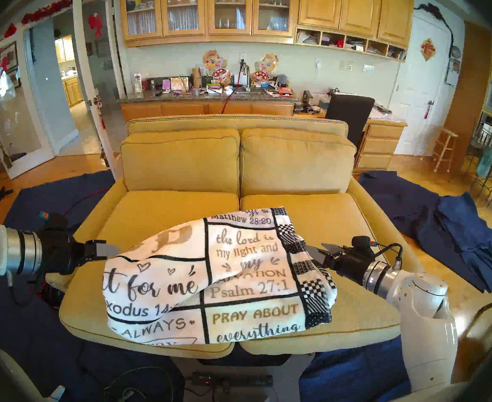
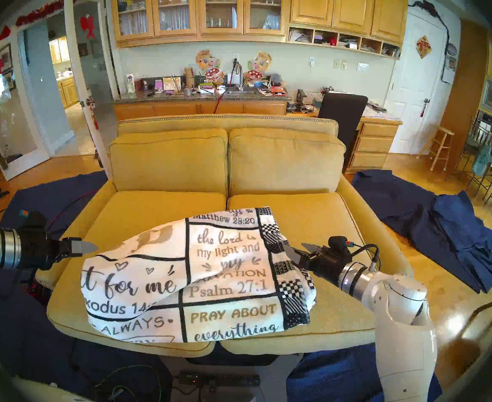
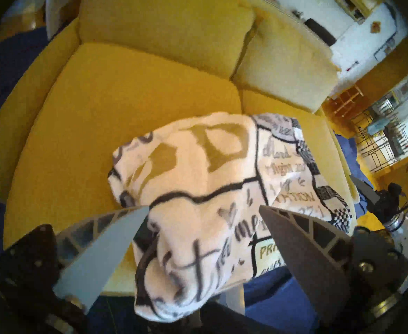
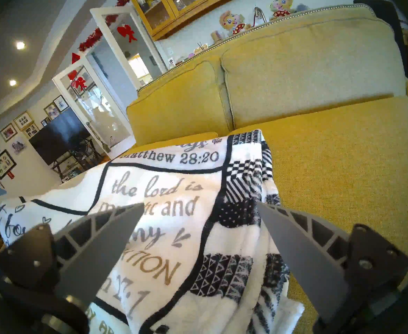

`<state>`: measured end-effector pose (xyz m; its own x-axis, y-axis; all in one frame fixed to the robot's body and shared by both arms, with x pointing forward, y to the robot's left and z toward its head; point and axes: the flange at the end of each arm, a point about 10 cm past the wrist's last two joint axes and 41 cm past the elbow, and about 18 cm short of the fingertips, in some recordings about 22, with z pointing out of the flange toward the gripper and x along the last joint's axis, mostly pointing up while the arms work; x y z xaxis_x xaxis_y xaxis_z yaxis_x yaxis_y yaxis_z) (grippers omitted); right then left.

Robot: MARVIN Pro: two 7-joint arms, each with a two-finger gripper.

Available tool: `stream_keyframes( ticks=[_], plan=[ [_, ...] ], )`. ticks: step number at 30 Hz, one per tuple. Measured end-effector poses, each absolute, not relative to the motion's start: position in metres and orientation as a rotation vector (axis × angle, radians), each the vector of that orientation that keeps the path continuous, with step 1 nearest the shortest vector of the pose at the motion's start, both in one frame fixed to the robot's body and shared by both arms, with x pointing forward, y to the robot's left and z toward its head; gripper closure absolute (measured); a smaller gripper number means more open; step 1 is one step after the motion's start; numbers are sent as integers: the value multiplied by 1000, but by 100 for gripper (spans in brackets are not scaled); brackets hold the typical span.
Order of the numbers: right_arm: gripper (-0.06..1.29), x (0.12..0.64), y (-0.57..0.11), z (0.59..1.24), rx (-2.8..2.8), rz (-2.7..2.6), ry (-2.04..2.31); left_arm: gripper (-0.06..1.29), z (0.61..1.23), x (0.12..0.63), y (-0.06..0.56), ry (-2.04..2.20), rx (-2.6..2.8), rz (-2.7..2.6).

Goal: Fold the blanket in half twice

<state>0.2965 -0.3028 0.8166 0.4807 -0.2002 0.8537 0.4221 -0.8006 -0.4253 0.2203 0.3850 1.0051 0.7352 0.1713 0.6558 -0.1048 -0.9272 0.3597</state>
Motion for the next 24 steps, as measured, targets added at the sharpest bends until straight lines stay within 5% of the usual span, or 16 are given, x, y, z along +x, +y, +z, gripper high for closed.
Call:
stream_keyframes(
  ticks=[24],
  plan=[
    [1,297,-301,818,-2113,-1340,-191,0,915,201,374,-226,2647,1089]
  ],
)
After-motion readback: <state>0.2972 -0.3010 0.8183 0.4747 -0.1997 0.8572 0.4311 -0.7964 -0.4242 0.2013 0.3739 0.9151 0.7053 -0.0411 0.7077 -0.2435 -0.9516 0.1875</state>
